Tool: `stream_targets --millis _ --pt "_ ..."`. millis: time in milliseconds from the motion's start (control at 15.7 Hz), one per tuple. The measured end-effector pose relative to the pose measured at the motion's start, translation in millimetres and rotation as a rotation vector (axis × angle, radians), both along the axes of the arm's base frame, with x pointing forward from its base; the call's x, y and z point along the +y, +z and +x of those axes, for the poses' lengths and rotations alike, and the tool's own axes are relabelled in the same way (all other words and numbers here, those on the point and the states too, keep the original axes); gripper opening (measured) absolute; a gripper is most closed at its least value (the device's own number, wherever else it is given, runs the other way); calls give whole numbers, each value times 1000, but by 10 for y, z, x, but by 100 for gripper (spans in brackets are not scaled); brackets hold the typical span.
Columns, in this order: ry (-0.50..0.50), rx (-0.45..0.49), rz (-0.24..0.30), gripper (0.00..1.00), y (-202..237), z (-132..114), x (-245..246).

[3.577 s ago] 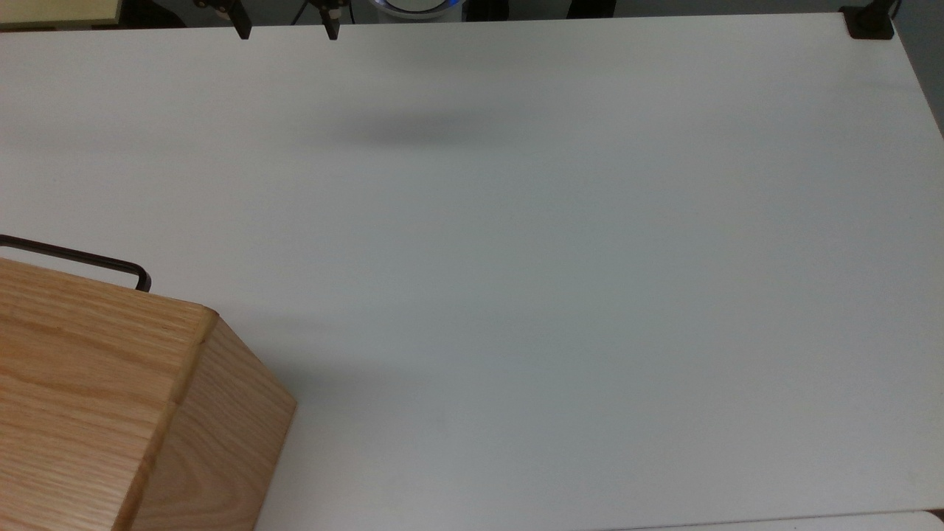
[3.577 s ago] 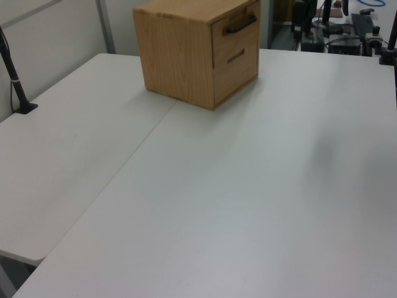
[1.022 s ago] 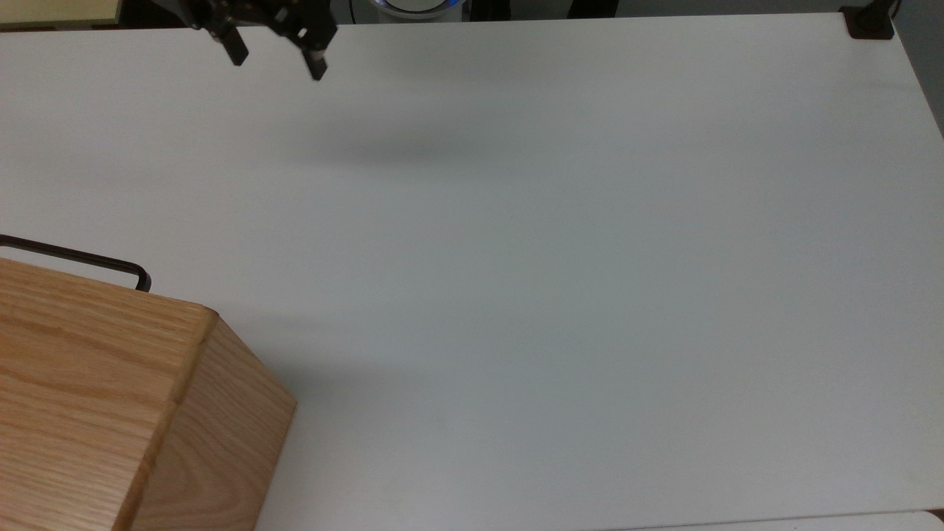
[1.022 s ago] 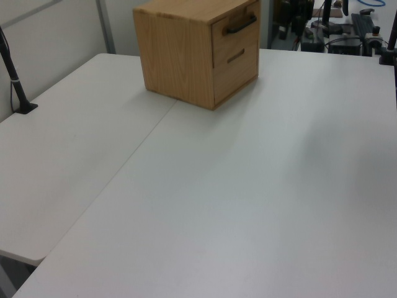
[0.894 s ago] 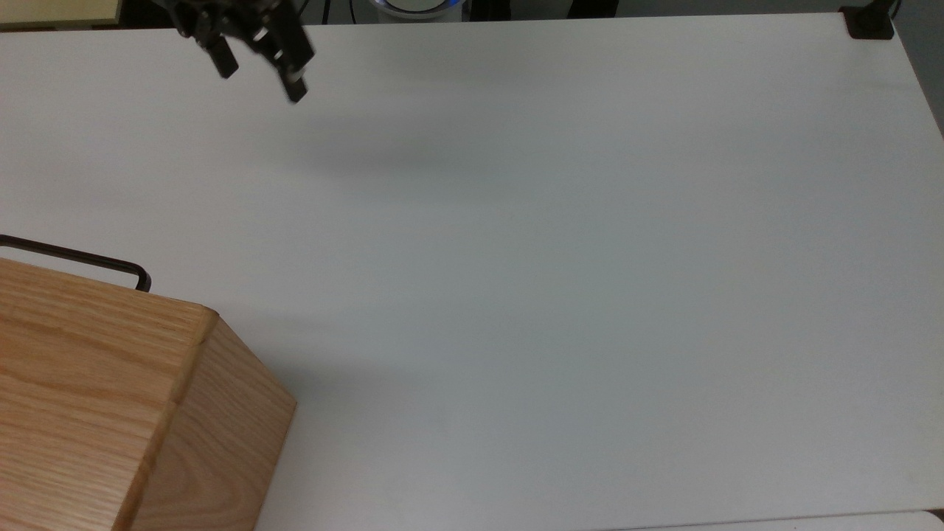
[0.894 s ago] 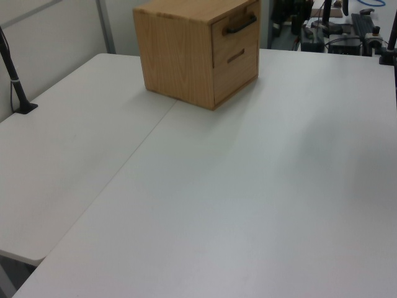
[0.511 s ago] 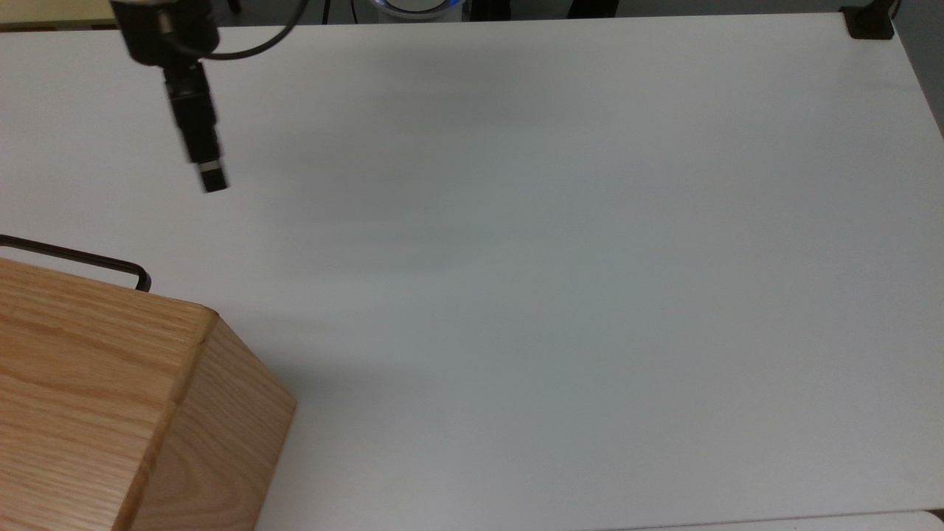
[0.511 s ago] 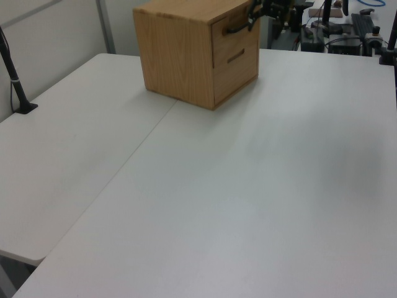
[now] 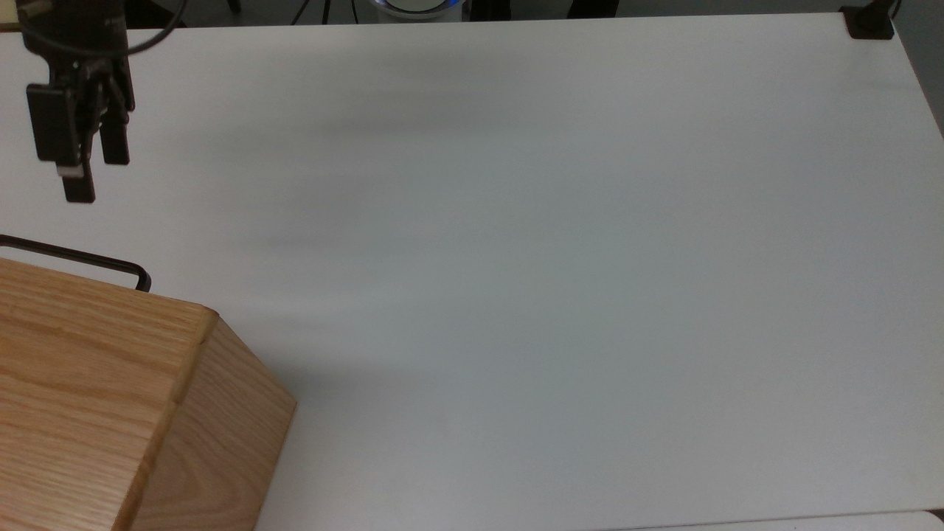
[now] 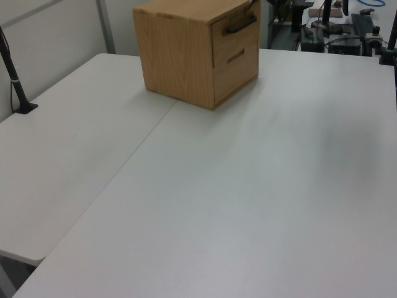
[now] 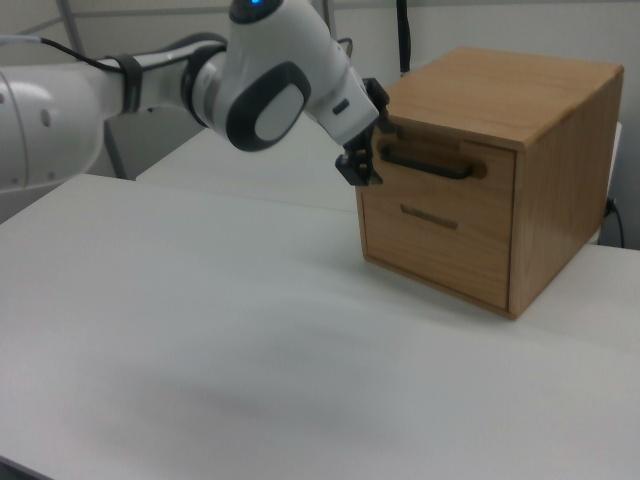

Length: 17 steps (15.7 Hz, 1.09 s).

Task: Open the drawer by sliding it
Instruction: 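Move the gripper toward the black handle of the upper wooden drawer, then close the gripper on the black drawer handle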

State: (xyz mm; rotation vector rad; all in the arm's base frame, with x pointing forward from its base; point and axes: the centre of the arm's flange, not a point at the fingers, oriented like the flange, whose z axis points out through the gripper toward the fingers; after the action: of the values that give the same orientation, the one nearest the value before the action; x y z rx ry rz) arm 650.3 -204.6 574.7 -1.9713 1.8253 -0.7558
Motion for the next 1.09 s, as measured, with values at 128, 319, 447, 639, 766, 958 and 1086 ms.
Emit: stream_targets --millis 128,319,447,639,766,958,1086 --pt "-15 -14 -6 92 -169 96 -23" --pt "-28 -41 -21 89 -298 176 -61" --pt "-49 -76 -24 81 -367 211 -133" --pt "-70 -99 -19 62 -459 242 -212" --pt "-71 -101 -20 57 -454 247 -219" --pt "-70 -106 -21 45 -429 252 -216" --pt "-70 -107 -21 40 -424 252 -216"
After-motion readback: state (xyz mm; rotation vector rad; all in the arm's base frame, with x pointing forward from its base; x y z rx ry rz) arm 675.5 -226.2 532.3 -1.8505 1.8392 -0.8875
